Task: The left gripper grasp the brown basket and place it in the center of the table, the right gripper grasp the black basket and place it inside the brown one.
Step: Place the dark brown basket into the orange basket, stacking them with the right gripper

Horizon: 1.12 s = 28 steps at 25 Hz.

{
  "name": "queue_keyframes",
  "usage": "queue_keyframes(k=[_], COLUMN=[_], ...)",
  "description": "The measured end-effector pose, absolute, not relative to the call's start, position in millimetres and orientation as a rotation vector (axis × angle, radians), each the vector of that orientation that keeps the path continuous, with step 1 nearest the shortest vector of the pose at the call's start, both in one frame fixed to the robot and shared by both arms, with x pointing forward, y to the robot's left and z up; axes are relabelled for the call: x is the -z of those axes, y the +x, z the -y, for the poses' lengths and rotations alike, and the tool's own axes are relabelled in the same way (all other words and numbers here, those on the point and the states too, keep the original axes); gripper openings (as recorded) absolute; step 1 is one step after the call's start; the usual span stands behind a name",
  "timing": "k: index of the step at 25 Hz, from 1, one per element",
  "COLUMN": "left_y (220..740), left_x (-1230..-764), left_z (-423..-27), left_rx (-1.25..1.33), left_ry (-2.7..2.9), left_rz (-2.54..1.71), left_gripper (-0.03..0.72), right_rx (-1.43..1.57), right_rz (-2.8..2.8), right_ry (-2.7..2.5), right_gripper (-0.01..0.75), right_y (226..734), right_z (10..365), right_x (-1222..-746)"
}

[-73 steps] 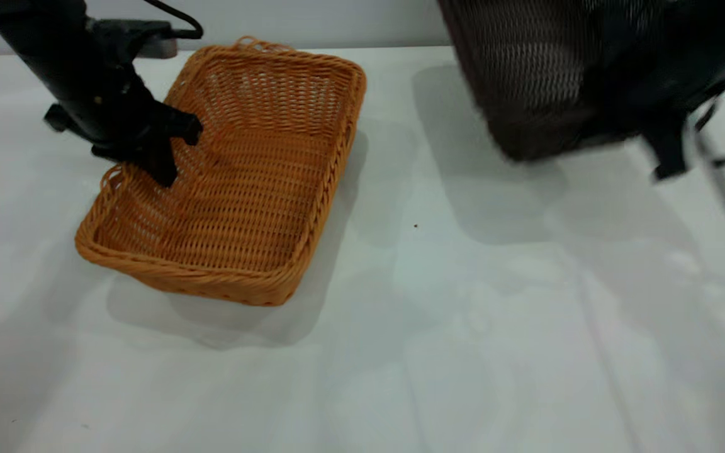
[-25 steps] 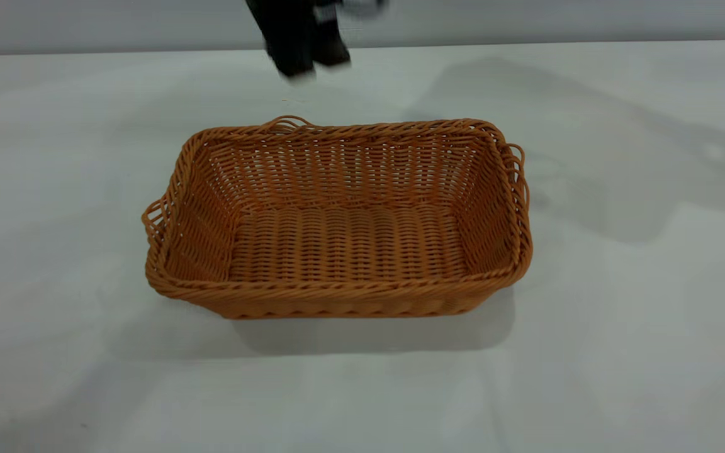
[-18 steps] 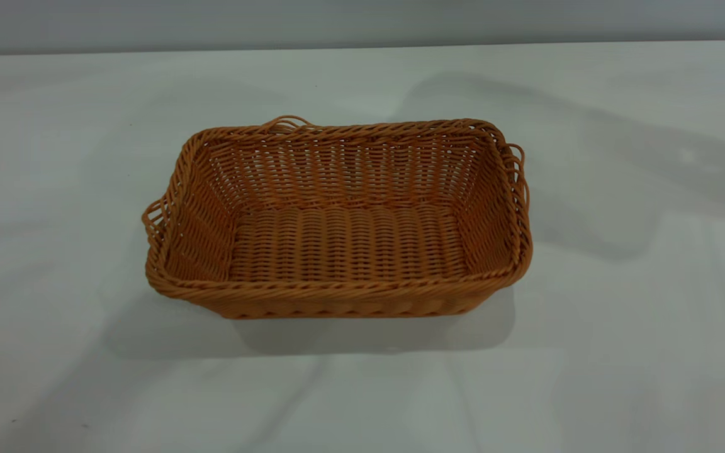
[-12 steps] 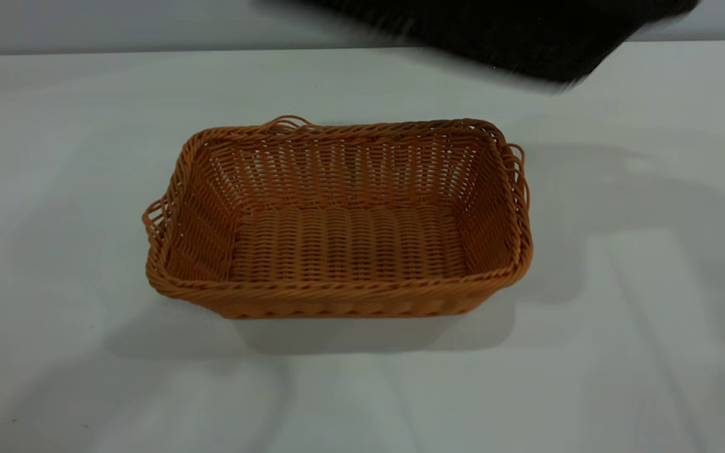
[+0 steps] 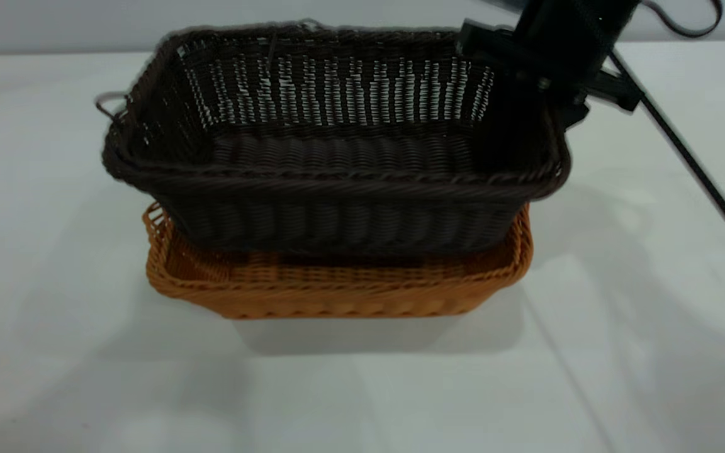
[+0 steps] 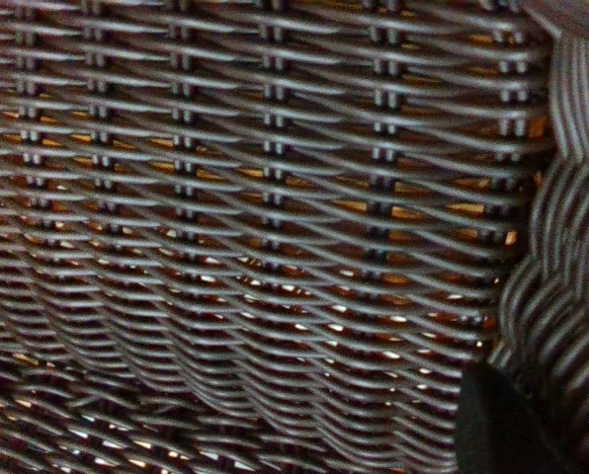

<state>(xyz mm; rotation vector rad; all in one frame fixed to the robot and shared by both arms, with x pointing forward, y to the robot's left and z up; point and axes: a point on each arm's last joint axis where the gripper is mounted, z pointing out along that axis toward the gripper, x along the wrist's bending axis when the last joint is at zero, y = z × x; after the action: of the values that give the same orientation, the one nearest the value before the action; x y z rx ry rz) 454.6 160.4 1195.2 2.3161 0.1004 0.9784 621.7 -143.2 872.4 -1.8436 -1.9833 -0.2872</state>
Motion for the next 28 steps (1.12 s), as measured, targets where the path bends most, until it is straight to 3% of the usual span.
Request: queue_keyframes(k=[12,22,25,28], left_y=[456,456,456,454], left_x=[-1195,-1195,-1195,-1197], left_z=[-163,-163,-163,-164], left_rx=[-1.020,-1.020,-1.018,-1.008], left_ry=[2.341,2.341,2.340,2.320], left_rz=[-0.082,-0.082,-0.087,-0.131], left_gripper=[0.463,0.463,0.463,0.463], right_rx=[0.376,0.359,0.335,0.325], right_rz=[2.024,2.075,2.164,2.273], right_ry=[-1.954,-1.834,-1.746,-1.699], right_gripper=[0.129,0.401,0.486,0.523], right_y=[635,630,626,623], right_z=[144,142,145,150], right_x=[-854,-862,-879,-909])
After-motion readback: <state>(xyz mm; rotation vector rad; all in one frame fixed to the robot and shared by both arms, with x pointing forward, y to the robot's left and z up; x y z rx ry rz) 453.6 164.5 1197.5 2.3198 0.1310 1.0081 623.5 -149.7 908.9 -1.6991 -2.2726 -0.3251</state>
